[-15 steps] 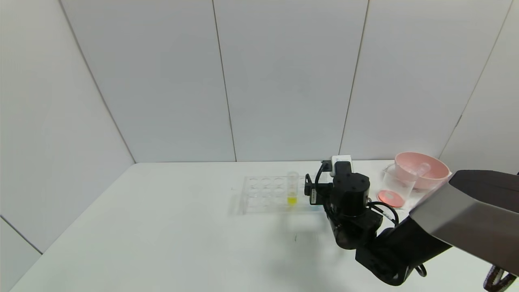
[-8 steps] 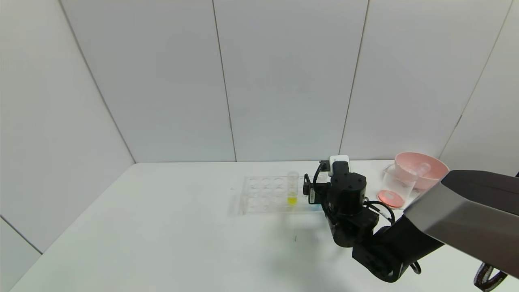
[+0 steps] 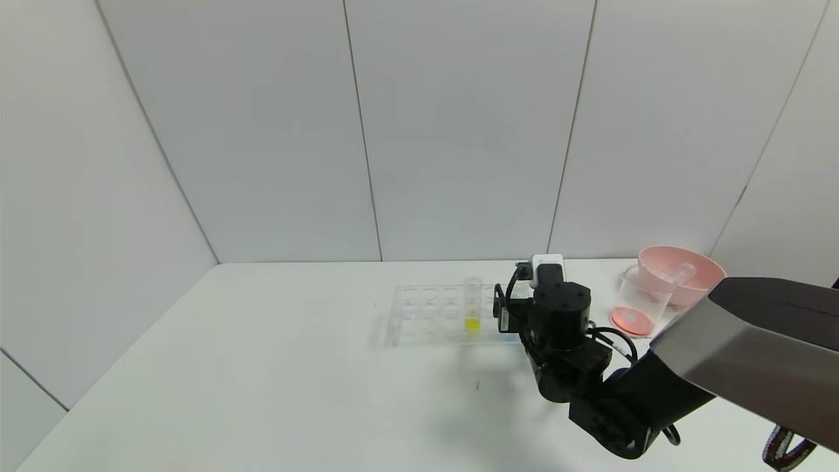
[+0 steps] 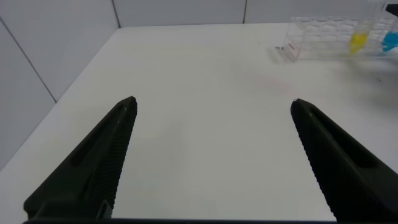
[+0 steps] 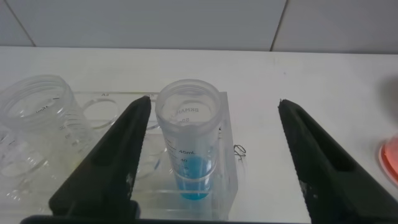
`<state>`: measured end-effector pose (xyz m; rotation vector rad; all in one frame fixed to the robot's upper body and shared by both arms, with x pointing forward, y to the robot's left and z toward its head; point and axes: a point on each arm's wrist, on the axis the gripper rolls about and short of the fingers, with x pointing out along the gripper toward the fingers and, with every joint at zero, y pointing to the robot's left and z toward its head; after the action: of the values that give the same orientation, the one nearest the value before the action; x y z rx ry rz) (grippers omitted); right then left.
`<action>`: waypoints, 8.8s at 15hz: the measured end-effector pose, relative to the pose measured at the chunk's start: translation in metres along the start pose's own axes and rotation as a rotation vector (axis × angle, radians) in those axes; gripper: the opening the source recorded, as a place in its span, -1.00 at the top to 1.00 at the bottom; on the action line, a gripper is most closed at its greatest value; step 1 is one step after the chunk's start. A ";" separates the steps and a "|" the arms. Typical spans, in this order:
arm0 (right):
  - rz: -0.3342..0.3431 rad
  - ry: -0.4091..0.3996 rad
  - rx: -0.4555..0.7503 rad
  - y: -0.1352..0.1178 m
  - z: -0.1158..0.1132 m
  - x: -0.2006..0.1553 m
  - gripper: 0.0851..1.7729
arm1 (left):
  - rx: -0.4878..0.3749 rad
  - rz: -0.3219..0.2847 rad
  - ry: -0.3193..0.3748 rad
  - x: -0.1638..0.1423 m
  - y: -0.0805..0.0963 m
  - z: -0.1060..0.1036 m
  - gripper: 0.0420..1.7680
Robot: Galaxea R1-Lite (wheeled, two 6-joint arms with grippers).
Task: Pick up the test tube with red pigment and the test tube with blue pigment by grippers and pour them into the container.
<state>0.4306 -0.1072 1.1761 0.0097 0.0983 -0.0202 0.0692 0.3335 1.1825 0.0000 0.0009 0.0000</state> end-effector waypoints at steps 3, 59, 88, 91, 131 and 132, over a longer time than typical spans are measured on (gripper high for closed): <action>0.002 0.000 0.000 0.000 0.000 -0.001 -0.09 | 0.000 0.000 0.000 0.000 0.000 0.000 -1.00; 0.360 0.056 -0.111 -0.330 0.125 -0.069 0.51 | 0.000 0.000 0.000 0.000 0.000 0.000 -1.00; 0.524 0.473 -0.736 -0.317 0.162 0.043 0.51 | 0.000 0.000 0.000 0.000 0.000 0.000 -1.00; 0.549 0.553 -0.769 -0.301 0.169 0.043 0.51 | 0.000 0.000 0.000 0.000 0.000 0.000 -1.00; 0.361 0.949 -1.647 -0.198 0.152 0.059 0.51 | 0.000 0.000 0.000 0.000 0.000 0.000 -1.00; 0.353 0.957 -1.659 -0.197 0.153 0.058 0.51 | 0.000 0.000 0.000 0.000 0.000 0.000 -1.00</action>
<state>0.4995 -0.3071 1.3204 -1.6345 1.0432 0.4280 0.0692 0.3335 1.1825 0.0000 0.0009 0.0000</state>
